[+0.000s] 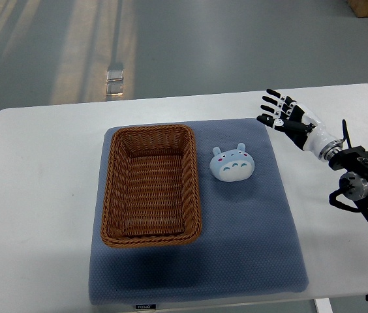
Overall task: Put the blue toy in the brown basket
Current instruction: 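Reach the right hand over the light-blue plush toy and lower onto it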
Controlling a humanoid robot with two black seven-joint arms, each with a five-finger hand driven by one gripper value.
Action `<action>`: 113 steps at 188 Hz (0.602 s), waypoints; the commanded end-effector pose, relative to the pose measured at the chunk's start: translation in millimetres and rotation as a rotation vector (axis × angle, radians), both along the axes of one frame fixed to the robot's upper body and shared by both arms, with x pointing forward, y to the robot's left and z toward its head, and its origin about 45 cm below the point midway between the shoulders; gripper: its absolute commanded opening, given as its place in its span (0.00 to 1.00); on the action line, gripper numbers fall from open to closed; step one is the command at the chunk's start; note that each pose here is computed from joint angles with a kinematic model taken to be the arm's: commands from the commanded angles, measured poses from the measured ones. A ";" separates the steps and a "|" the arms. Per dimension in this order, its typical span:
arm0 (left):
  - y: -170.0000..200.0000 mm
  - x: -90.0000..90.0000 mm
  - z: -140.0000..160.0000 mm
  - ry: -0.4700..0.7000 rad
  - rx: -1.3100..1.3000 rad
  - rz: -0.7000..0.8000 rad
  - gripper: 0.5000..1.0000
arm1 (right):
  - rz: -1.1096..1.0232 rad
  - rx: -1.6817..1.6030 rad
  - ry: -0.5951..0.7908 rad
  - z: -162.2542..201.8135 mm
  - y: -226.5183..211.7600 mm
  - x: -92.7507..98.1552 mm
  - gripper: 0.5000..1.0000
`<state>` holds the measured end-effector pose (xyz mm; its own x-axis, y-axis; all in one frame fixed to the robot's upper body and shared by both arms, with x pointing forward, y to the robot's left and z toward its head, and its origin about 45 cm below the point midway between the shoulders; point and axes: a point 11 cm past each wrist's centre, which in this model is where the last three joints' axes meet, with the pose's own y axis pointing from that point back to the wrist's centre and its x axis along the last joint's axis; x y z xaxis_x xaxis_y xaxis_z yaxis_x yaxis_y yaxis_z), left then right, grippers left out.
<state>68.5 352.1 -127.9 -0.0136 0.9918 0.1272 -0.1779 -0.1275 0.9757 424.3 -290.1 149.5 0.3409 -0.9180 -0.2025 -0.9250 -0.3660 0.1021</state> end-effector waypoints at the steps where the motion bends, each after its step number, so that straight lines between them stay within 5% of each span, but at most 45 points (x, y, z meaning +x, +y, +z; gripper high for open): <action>1: 0.0 -0.4 -0.1 0.001 0.000 0.000 1.00 | 0.058 -0.057 -0.043 6.9 6.5 2.1 0.82; 113: 1.2 -5.0 -0.6 0.009 0.003 0.004 1.00 | 0.477 -0.462 -0.369 59.0 41.1 -2.5 0.82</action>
